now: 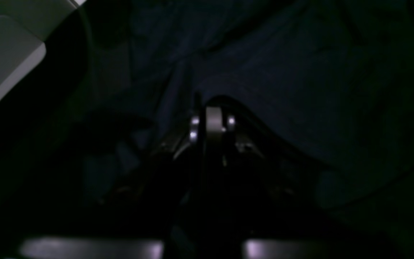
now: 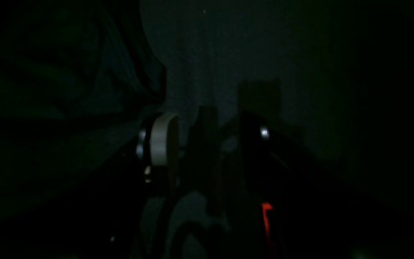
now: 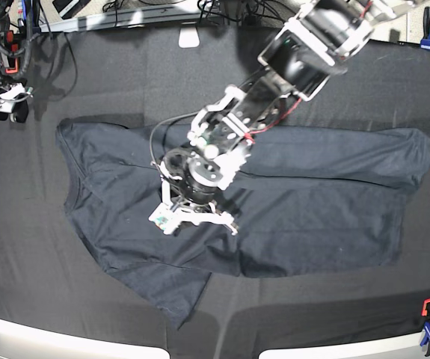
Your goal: Layout the t-shirt on the table in an organized manner, then fold the t-shirt properly
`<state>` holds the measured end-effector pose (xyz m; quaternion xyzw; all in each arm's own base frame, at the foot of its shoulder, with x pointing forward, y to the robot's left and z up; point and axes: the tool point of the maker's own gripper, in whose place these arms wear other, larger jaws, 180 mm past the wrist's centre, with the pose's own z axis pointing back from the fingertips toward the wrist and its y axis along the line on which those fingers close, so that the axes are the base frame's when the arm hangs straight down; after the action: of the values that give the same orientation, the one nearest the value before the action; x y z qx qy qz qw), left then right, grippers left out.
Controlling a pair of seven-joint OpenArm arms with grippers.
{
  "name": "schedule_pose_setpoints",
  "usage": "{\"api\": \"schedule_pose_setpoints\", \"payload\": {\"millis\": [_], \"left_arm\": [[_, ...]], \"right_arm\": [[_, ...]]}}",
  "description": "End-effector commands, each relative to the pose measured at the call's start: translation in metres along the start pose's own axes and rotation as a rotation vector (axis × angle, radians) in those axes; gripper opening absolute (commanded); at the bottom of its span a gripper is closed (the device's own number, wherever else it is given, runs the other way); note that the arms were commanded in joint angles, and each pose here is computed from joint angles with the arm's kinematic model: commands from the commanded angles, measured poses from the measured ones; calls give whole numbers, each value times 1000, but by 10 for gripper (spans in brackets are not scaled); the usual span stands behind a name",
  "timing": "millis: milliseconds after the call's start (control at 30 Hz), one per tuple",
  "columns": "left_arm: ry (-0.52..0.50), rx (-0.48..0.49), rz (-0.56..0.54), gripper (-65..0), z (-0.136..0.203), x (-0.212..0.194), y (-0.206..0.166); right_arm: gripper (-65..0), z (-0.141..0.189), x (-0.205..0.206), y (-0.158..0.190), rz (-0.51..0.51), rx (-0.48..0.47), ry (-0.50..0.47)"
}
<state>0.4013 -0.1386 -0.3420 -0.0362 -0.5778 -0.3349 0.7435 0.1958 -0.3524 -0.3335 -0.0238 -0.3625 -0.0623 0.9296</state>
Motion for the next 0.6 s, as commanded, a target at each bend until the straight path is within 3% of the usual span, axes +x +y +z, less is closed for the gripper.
{"api": "schedule_pose_setpoints", "payload": {"millis": [0,67,267,400,567], "left_arm": [[-79,9,23,-503,-5,30,6],[-81,8,42,-421,-9,34,10],[-19,68,12,-419,-20,48,41],[-1,60,9,-419,-20,46,39],[-58,-64,-5,-420,-15,60,7]], "right_arm": [[-385,4,15,-2,30,1,-46],[-385,4,15,-2,31,1,-46],[-385,4,13,-2,31,0,-35],[-385,4,13,-2,31,1,-36],[-385,4,14,-2,31,1,-41]]}}
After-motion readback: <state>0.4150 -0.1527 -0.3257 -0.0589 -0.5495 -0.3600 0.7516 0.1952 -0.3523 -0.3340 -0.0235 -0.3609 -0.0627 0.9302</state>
